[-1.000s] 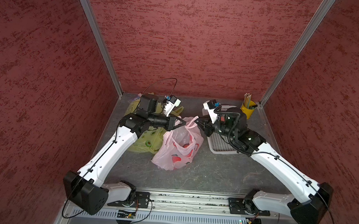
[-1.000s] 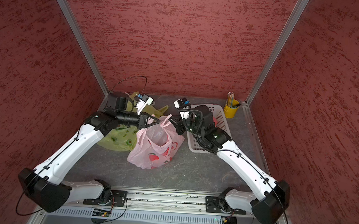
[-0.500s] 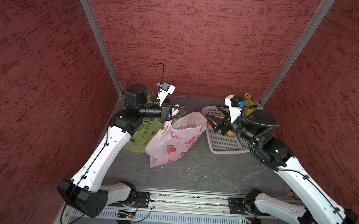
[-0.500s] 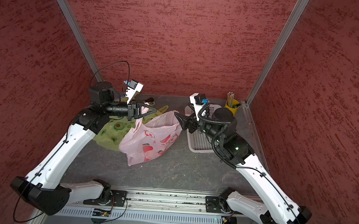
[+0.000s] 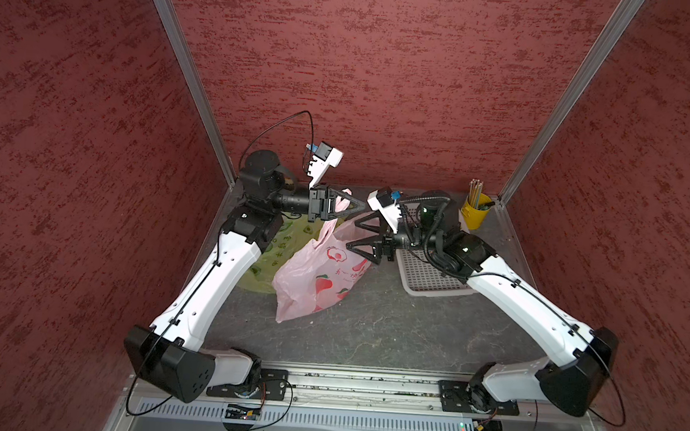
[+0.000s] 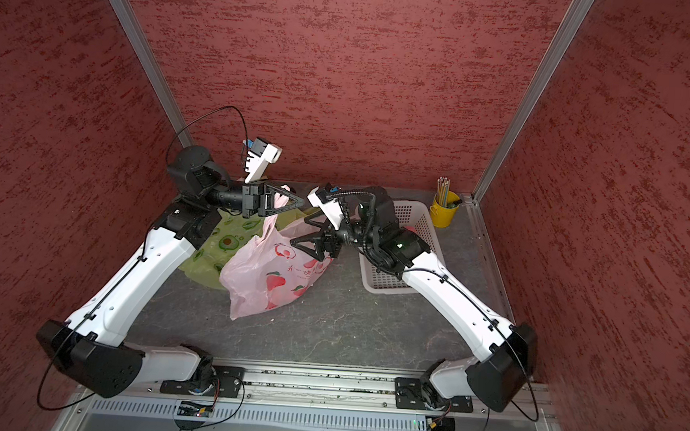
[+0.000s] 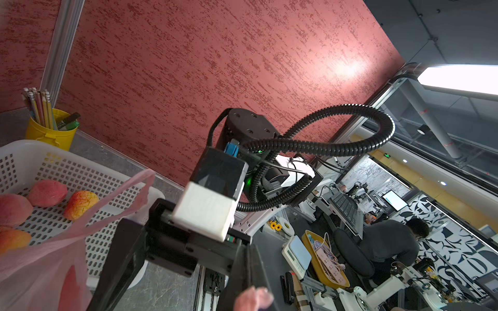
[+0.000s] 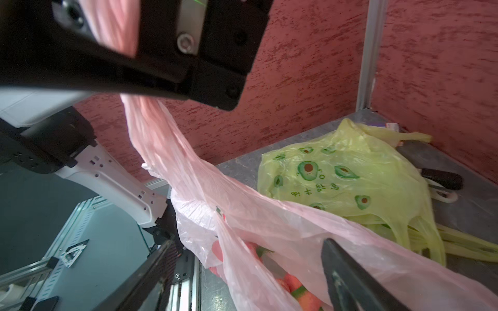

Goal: Place the peach into a plastic bag & tie a knot
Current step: Adjust the plastic bag at the center of the board.

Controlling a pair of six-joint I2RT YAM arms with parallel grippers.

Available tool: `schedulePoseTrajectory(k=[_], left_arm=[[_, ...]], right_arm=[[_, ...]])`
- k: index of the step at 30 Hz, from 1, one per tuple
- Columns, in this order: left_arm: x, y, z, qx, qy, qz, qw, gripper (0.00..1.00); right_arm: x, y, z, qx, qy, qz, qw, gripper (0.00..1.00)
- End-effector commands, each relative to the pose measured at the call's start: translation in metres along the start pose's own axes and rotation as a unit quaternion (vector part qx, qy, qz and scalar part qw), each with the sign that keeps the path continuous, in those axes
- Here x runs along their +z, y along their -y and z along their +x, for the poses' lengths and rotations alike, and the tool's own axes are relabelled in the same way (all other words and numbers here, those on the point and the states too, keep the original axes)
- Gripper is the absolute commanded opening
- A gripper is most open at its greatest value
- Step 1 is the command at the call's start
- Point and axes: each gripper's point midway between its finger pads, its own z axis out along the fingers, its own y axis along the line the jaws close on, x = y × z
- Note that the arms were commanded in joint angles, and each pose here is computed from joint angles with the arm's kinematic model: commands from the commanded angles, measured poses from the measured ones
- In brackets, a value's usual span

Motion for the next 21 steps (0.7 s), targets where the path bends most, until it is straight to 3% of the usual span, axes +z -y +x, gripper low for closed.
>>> schedulePoseTrajectory(k=[1,8,16,18,21], left_arm=[[0.006,0.007,0.000,0.001,-0.005,0.022,1.000,0.00],[0.019,0.010,0.003,-0.005,-0.016,0.045,0.999,0.00],[0.020,0.013,0.002,-0.005,-0.015,0.055,0.998,0.00],[0.020,0.012,0.003,-0.007,-0.016,0.055,0.998,0.00],[0.020,0.011,0.001,-0.007,-0.011,0.053,0.999,0.00]], right_arm=[[0.001,-0.036,-0.036,-0.053,0.053,-0.082,0.994,0.86],[0.024,-0.043,-0.041,-0.054,0.057,-0.126,0.989,0.86],[0.019,-0.075,-0.048,-0.045,0.077,-0.218,0.972,0.83],[0.015,-0.083,-0.050,-0.045,0.087,-0.229,0.969,0.76],[0.014,-0.089,-0.050,-0.040,0.092,-0.231,0.968,0.54]])
